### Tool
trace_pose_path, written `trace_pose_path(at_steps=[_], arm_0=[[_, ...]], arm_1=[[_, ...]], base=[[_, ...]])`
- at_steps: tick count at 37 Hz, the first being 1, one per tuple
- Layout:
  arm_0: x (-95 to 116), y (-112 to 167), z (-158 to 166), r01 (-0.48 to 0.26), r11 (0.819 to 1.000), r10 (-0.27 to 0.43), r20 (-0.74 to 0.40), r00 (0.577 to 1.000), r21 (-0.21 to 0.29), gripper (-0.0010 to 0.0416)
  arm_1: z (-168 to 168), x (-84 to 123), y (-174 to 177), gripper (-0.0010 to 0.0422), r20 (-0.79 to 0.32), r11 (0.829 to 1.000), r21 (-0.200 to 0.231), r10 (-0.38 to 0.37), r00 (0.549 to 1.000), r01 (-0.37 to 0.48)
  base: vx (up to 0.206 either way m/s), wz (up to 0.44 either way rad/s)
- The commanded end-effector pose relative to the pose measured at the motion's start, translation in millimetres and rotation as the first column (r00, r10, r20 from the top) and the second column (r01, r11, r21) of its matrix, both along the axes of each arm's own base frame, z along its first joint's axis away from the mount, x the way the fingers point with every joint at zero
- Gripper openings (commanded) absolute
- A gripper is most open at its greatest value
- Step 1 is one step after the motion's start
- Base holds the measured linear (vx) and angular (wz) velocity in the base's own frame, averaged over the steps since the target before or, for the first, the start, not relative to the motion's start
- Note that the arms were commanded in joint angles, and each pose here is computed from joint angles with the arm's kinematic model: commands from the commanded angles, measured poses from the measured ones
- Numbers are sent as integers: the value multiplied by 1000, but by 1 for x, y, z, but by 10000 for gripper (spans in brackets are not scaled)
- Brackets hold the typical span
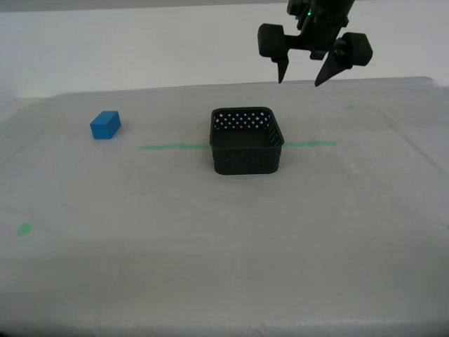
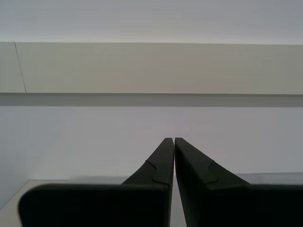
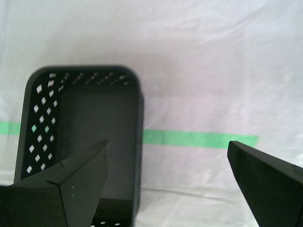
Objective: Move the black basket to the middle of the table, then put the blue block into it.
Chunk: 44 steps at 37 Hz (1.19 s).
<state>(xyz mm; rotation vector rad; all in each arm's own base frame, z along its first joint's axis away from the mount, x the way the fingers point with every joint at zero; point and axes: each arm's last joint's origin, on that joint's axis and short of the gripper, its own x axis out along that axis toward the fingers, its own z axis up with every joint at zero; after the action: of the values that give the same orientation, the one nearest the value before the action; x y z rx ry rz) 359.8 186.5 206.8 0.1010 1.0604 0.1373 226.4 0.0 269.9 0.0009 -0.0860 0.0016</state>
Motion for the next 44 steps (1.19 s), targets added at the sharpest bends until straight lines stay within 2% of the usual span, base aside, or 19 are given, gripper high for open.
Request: trace_pose_path(at_steps=[1,12,19,34,44], arm_0=[[2,-13,11,25,1000,-24,26,999,-10,332],[5,-61,49,85,996,-83,110,990,-11,326],[3,-99,66,119,992,-112,131,985,-50,348],[3,-169,80,181,974,-159,157,975,-138,339],[3,-198,80,209,966,-185,156,970,-151,350]], arm_1=[[1,0,0,0,6,1000,-1,1,1000,-1],[1,0,0,0,6,1000,-1,1,1000,-1],[1,0,0,0,6,1000,-1,1,1000,-1],[1,0,0,0,6,1000,-1,1,1000,-1],[1,0,0,0,6,1000,-1,1,1000,-1]], base=[[0,0],[0,0],[0,0],[0,0],[0,0]])
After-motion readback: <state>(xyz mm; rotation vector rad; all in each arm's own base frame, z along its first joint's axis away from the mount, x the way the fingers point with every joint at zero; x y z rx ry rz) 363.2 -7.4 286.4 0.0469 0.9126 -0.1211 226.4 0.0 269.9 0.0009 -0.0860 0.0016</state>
